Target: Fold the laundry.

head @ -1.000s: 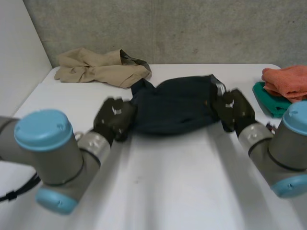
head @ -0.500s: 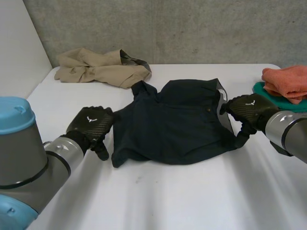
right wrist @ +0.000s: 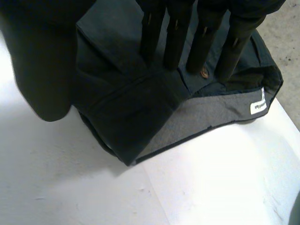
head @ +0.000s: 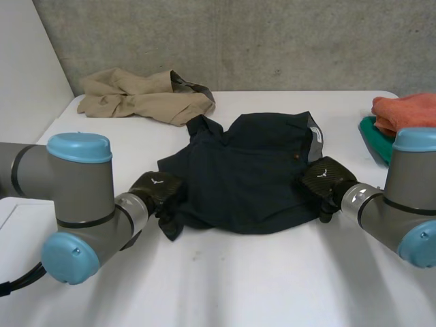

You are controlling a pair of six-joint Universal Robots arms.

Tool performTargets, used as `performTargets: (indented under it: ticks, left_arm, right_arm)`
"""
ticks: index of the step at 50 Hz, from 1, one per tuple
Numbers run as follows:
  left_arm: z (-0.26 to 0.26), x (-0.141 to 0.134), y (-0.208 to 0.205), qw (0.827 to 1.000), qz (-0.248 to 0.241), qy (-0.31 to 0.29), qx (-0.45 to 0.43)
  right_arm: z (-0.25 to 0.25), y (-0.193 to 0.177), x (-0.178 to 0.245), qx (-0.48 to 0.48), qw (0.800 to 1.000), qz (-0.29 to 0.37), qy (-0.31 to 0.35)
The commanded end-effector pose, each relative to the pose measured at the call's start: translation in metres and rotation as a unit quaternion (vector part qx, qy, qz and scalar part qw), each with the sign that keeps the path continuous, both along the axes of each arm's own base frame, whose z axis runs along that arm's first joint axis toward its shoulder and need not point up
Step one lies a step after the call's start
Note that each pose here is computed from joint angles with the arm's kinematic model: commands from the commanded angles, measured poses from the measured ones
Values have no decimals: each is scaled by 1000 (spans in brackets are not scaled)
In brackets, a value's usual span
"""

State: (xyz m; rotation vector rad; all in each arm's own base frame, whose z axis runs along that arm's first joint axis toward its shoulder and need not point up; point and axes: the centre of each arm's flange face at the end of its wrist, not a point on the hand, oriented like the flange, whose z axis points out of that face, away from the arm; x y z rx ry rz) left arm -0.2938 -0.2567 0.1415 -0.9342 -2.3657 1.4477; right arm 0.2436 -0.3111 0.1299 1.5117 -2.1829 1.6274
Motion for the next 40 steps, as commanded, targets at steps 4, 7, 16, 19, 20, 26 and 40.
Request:
performTargets:
  ticks: [4, 7, 16, 19, 20, 26, 40]
  left_arm:
    - [26, 0, 14, 1000, 7, -8, -5]
    - [58, 7, 25, 1000, 10, -1, -22]
    - [128, 31, 66, 998, -8, -9, -58]
    - [132, 42, 88, 996, -36, -71, -36]
    - [131, 44, 92, 995, -43, -83, -30]
    - [113, 52, 119, 976, -119, -184, 8]
    - [131, -3, -3, 969, -35, -166, -180]
  right_arm:
    - [22, -8, -7, -73, 996, -27, -33]
    - [49, 1, -10, -99, 994, -30, -43]
    - [105, 37, -27, -96, 994, -45, -35]
    - [112, 57, -34, -40, 998, -47, -9]
    - [113, 63, -36, -21, 999, -45, 1]
    - [98, 100, -46, 120, 988, 5, 102]
    - [87, 2, -7, 9, 997, -21, 78]
